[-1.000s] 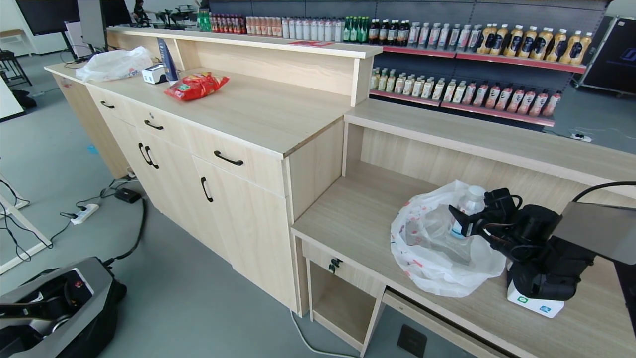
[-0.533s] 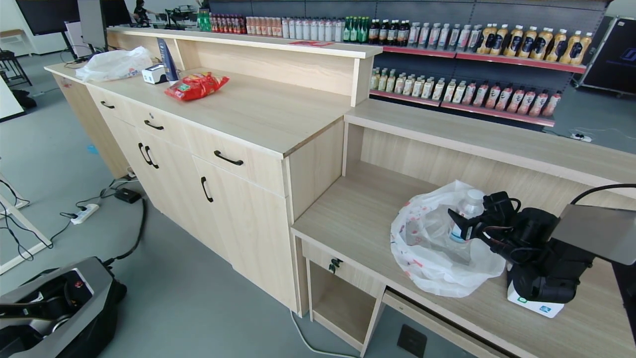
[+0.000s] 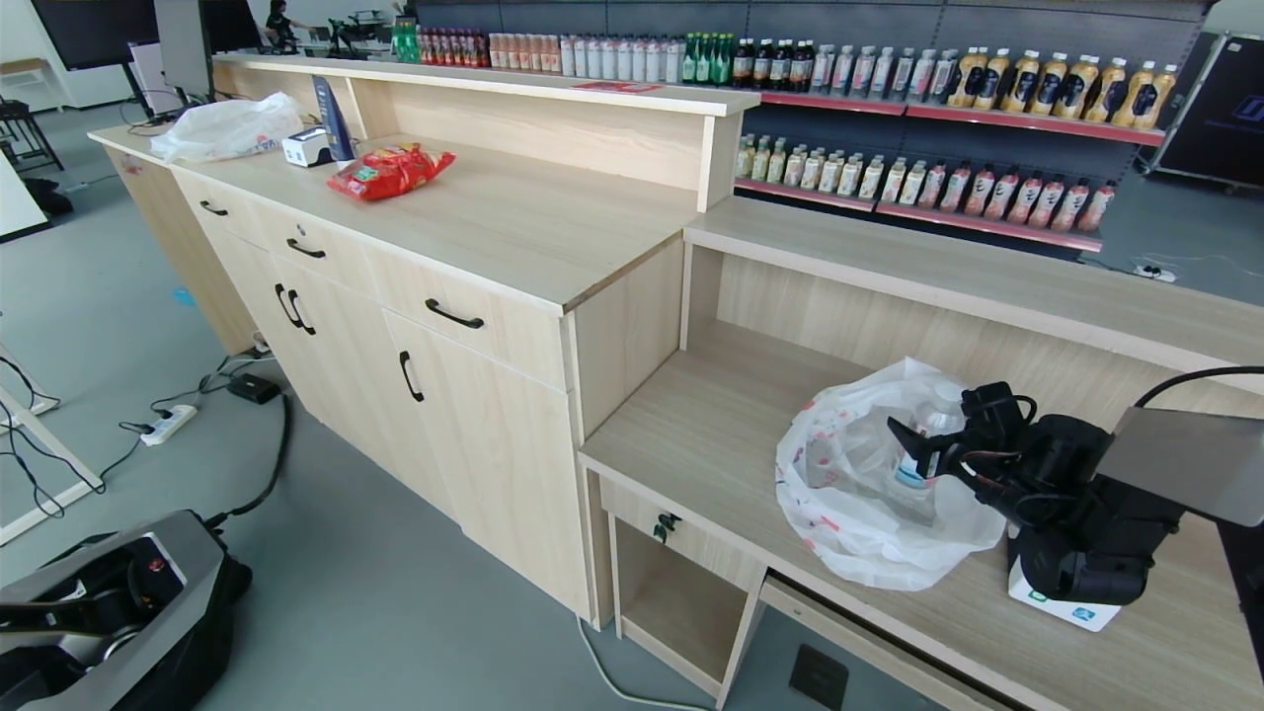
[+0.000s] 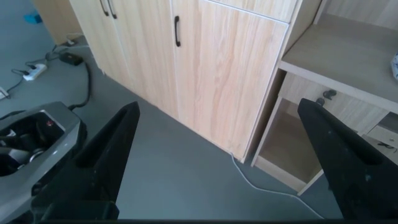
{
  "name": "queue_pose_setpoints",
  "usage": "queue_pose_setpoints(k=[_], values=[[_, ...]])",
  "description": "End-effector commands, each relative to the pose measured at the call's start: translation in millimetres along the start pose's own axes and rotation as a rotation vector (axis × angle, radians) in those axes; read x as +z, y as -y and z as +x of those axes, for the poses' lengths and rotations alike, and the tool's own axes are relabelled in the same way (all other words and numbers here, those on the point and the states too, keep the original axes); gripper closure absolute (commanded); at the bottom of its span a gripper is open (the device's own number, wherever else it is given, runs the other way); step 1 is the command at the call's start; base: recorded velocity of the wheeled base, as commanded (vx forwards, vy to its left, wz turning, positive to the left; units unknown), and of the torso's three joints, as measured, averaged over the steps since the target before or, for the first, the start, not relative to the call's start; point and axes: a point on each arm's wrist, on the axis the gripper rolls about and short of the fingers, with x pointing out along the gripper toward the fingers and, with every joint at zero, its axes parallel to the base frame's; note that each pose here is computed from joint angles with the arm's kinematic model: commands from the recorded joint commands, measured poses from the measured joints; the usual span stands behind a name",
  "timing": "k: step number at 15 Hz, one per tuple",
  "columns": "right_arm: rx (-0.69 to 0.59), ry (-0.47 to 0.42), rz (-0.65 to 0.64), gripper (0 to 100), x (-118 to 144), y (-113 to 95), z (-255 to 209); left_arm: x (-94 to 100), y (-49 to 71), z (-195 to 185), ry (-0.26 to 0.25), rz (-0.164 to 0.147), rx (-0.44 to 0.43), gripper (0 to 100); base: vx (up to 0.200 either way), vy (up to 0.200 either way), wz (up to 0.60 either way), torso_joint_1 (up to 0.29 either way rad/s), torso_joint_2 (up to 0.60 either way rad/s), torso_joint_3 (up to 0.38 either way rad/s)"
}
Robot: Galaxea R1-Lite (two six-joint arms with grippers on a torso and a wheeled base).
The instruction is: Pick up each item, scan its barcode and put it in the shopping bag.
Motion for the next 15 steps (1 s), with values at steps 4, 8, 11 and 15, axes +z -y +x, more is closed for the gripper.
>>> queue_pose_setpoints(k=[4, 8, 11, 15], values=[[0.001, 0.034, -0.006, 0, 36.3, 2.3, -3.9, 0.0, 0.0, 0.0, 0.000, 0.000, 0.000, 0, 0.000, 0.000, 0.00, 0.000, 0.00, 0.000], [0.024, 0.081, -0.118, 0, 152.6, -7.3, -51.2, 0.0, 0.0, 0.0, 0.000, 0.000, 0.002, 0, 0.000, 0.000, 0.00, 0.000, 0.00, 0.000], [0.014, 0.075, -0.321, 0, 218.9, -30.7, -156.0, 0.0, 0.0, 0.0, 0.000, 0.000, 0.002, 0, 0.000, 0.000, -0.20, 0.002, 0.00, 0.001], [-0.161, 0.074, -0.334, 0, 248.3, -27.5, -200.9, 0.0, 0.0, 0.0, 0.000, 0.000, 0.002, 0, 0.000, 0.000, -0.60, -0.004, 0.00, 0.002]])
